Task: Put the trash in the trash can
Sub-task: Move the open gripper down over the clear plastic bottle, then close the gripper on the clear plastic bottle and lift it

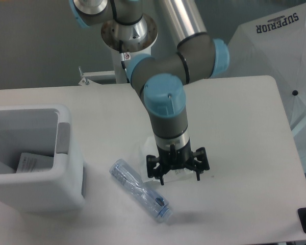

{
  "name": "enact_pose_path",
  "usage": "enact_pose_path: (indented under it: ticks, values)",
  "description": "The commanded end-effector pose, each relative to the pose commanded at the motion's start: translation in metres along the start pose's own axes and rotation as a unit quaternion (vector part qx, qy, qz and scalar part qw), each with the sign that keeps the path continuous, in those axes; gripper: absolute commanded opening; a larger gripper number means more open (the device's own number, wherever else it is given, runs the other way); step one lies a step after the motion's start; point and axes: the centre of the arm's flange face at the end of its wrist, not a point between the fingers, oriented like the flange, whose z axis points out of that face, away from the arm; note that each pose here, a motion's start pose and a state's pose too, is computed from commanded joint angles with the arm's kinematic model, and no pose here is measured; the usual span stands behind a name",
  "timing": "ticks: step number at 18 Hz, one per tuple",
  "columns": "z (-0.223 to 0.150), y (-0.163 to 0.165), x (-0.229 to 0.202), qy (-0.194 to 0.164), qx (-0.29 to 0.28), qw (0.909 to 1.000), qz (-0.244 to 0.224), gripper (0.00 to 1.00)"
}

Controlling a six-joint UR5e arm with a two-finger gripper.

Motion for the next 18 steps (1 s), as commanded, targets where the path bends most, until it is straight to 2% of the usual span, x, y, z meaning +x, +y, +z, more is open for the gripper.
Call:
enact_pose_path:
  ticks: [1, 3, 6, 9, 18]
  values:
    - [0.012, -0.002, 0.001, 0.003, -0.006, 0.9993, -0.036, 1.0]
    - [0.026, -0.01, 0.0, 0.003, -0.01, 0.9973, -0.072, 1.0]
    - [0.044, -0.021, 0.0, 0.004, -0.013, 0.996, -0.088, 1.0]
    - [0.05, -0.029, 0.001, 0.015, -0.011, 0.9915, -0.129, 1.0]
    - [0.084, -0.032, 0.008, 0.015, -0.018, 0.9874, -0.156, 1.0]
